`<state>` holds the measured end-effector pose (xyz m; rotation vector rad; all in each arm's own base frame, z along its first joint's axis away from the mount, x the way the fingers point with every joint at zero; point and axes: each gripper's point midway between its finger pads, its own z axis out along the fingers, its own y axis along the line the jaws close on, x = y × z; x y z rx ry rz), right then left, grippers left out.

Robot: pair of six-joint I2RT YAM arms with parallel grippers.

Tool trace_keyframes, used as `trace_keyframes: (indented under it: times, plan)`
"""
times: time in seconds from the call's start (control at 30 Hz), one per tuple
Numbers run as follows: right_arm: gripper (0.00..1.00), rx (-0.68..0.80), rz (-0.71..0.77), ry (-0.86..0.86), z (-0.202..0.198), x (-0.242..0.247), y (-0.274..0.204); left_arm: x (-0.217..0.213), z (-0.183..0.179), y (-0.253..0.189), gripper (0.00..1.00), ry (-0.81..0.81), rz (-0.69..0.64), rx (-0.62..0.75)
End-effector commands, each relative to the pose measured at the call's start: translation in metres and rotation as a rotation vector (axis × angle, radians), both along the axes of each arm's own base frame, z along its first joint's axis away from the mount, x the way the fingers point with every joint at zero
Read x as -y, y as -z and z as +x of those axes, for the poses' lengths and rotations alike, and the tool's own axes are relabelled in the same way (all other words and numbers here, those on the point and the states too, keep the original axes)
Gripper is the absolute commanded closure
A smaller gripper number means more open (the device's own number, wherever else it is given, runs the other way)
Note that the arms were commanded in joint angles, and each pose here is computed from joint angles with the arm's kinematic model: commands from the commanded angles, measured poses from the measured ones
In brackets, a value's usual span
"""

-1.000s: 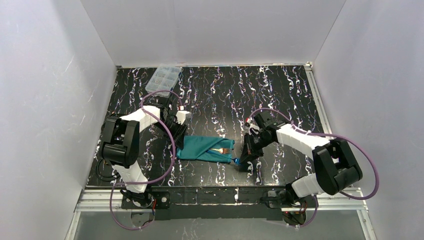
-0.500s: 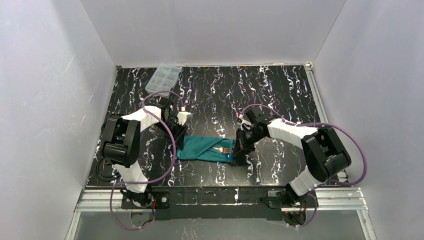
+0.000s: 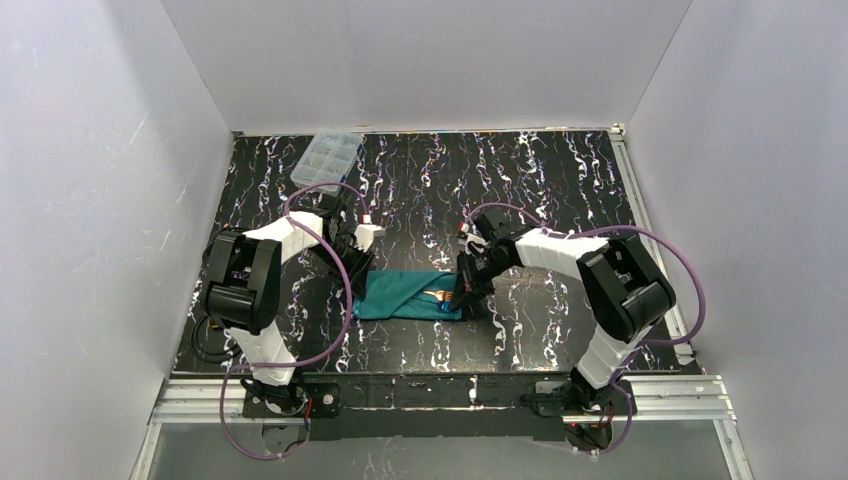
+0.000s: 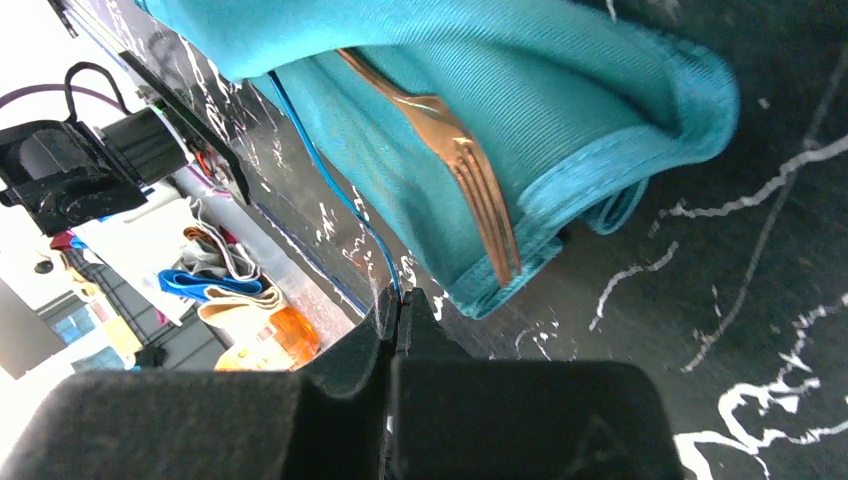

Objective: Fold the napkin into a case and place the utensils inside
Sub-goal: Insert the fork into the folded napkin.

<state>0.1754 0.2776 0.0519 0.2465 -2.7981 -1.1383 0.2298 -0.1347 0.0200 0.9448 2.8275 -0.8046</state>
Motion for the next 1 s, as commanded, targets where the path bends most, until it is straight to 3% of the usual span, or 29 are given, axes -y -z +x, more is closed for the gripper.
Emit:
trace_keyframes:
  times: [0.0,0.1,0.2,0.33,0.47,0.63,0.73,0.97]
  plan:
    - [0.99,0.079,0.024,-0.011,0.021,-0.019,-0.008,0.003,-0.010,-0.004,0.80,0.021,-0.015,-0.038]
    - [0.96,0.097,0.012,-0.010,0.024,-0.020,-0.007,0.003,-0.008,-0.006,0.81,0.023,-0.019,-0.026]
    - [0.64,0.119,-0.015,0.002,0.025,-0.015,-0.003,0.002,-0.009,-0.006,0.79,0.022,-0.011,-0.032]
    - [0.45,0.179,-0.036,0.006,0.031,-0.011,-0.010,-0.001,-0.010,-0.008,0.76,0.035,0.000,-0.021]
    - [0.44,0.235,-0.069,-0.009,0.041,-0.007,-0.017,-0.003,-0.009,-0.011,0.75,0.050,0.005,-0.003]
    - [0.59,0.245,-0.065,-0.015,0.050,-0.012,-0.019,-0.003,-0.009,-0.011,0.76,0.059,0.004,-0.001]
    - [0.63,0.251,-0.072,-0.018,0.053,-0.012,-0.017,-0.004,-0.010,-0.010,0.76,0.064,0.004,-0.001]
    - [0.35,0.294,-0.141,-0.033,0.058,0.001,-0.022,-0.003,-0.006,-0.014,0.73,0.058,0.004,0.008]
